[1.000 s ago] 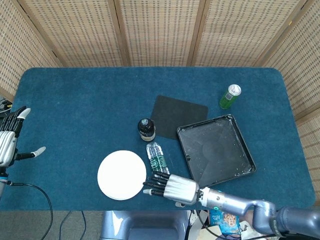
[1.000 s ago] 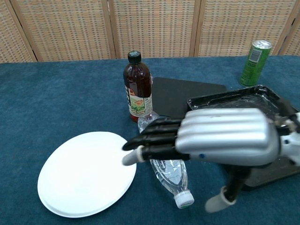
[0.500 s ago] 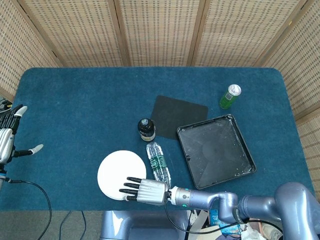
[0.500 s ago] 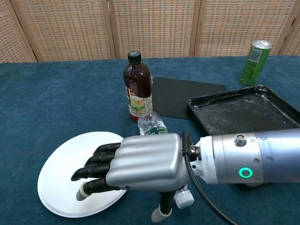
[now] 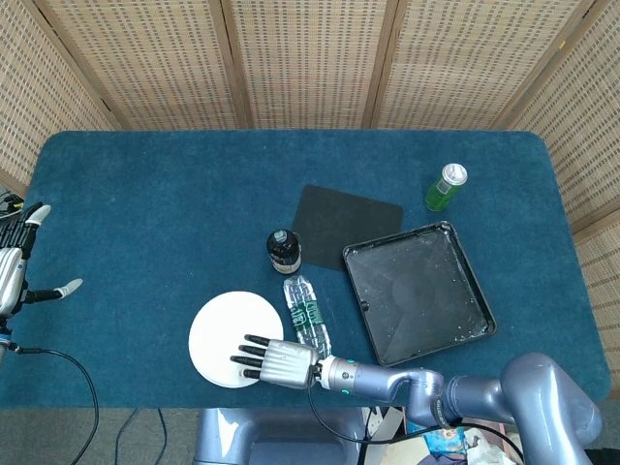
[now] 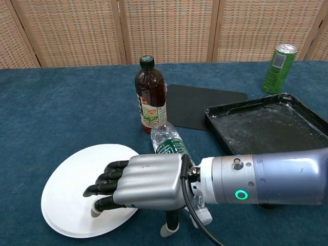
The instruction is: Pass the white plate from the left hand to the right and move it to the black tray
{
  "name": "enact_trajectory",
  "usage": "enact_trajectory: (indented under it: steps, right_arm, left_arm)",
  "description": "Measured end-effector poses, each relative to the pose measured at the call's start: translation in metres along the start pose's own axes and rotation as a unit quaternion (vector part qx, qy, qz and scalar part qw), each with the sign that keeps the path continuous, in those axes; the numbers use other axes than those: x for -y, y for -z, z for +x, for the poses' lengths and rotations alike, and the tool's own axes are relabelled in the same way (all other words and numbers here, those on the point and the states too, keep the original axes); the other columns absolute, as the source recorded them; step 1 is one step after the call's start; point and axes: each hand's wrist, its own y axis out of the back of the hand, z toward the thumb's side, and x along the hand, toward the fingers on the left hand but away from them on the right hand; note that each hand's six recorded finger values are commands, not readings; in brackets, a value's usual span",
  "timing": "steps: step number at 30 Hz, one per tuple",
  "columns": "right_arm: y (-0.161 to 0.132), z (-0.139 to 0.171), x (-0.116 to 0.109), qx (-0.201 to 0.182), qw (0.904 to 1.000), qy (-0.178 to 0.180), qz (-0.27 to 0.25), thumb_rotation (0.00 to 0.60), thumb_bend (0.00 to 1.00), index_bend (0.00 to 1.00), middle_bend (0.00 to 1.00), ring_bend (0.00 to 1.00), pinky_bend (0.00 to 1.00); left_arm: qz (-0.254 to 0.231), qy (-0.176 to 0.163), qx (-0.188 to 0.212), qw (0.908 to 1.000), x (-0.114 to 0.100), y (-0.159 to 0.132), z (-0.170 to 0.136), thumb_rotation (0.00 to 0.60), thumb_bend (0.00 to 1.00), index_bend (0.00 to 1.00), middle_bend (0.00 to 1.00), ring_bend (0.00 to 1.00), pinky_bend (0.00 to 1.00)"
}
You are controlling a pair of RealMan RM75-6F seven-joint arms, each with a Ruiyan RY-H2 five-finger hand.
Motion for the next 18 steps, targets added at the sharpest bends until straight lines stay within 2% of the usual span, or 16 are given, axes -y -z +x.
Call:
enact_trajectory:
  steps: [13,16,18]
  right_arm:
    - [0.017,-0.021,-0.002,0.042,0.9985,0.034,-0.005,0.6,0.01,0.19,0.0,0.0,0.0]
    - [0.023,-0.026,-0.004,0.056,0.9975,0.043,-0.01,0.6,0.08,0.2,0.0,0.0,0.0]
    - [0.026,-0.028,-0.006,0.063,0.9966,0.052,-0.012,0.6,0.18,0.2,0.0,0.0,0.0]
  left_arm:
    - [0.0,0.004,-0.002,1.0,0.003,0.001,0.001,0.6,0.0,0.0,0.0,0.0,0.0]
    - [-0.001,0.005,-0.003,1.0,0.003,0.001,0.001,0.6,0.0,0.0,0.0,0.0,0.0]
    - [-0.001,0.005,-0.003,1.0,0.002,0.001,0.001,0.6,0.0,0.0,0.0,0.0,0.0]
